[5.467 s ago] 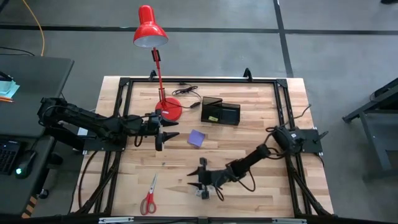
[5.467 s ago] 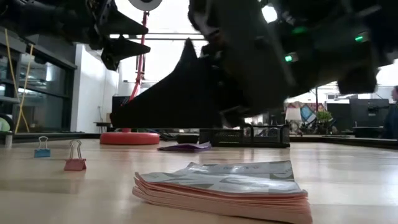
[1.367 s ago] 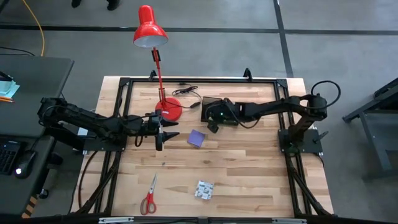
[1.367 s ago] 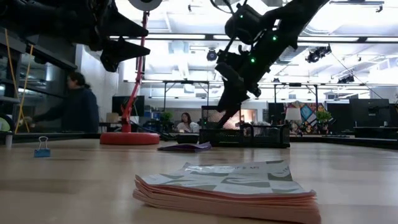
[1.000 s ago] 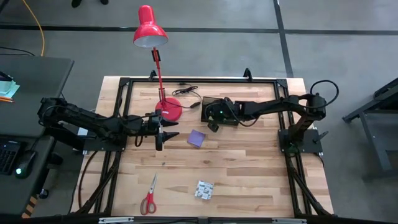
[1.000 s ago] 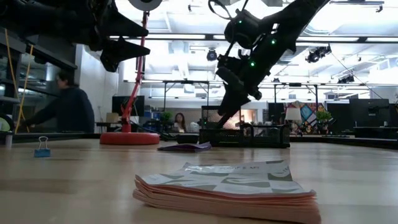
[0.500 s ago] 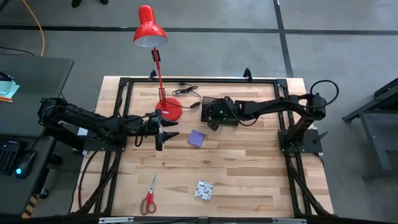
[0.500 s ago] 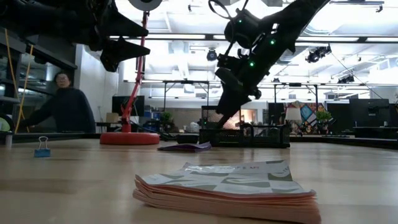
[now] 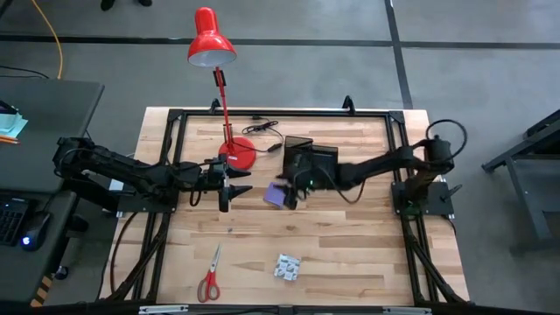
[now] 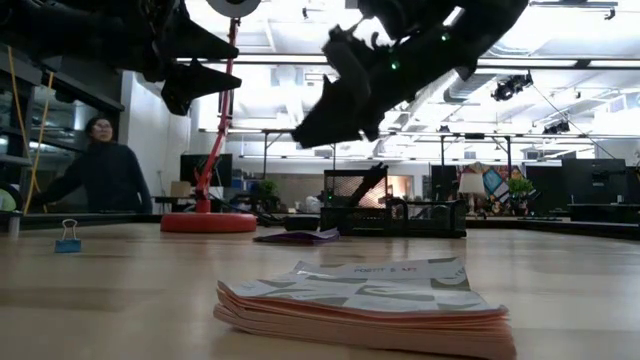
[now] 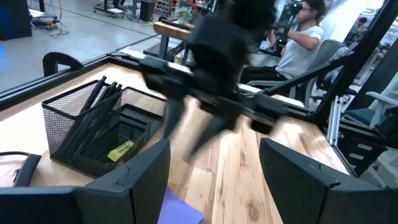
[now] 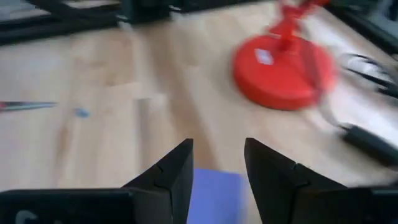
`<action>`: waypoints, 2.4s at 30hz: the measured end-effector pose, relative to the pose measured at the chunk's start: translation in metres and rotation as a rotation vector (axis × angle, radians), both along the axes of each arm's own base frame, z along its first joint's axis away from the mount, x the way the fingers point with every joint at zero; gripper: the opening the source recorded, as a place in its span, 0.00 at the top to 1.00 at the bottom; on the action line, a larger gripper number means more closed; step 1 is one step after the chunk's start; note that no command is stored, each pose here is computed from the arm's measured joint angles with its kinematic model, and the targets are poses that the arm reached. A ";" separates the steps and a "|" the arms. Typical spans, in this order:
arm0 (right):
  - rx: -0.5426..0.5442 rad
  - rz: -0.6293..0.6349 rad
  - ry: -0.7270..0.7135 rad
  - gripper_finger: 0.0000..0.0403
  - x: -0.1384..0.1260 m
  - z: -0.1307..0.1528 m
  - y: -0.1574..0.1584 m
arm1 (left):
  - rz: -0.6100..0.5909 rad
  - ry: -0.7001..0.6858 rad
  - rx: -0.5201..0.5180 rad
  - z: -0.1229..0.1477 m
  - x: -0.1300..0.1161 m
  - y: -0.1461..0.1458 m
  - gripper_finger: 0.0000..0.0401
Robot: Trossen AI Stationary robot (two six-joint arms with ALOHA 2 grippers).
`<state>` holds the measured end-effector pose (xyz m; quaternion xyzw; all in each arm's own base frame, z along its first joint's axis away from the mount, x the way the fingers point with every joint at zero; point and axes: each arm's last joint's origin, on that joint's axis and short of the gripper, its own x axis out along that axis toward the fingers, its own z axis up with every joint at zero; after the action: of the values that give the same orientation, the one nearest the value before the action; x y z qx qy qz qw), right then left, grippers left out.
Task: Pick and place office supplies into organizer
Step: Put the white sticky notes into the black desk organizer
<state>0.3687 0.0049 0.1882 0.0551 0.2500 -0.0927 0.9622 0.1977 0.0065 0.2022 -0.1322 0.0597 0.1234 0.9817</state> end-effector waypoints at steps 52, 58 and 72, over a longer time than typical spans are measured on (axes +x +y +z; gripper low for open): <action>-0.071 0.473 -0.024 0.90 0.093 -0.097 0.078 | -0.019 0.001 -0.003 0.000 0.000 -0.001 0.42; -0.052 0.454 -0.011 0.96 0.093 -0.098 0.074 | -0.019 0.001 -0.003 0.000 0.000 -0.001 0.42; -0.032 0.435 -0.089 0.43 0.097 -0.091 0.070 | -0.019 0.000 -0.003 0.000 0.000 -0.001 0.42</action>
<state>0.4661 0.0748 0.0968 -0.0114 0.2119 0.1158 0.9703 0.1978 0.0059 0.2022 -0.1331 0.0611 0.1139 0.9826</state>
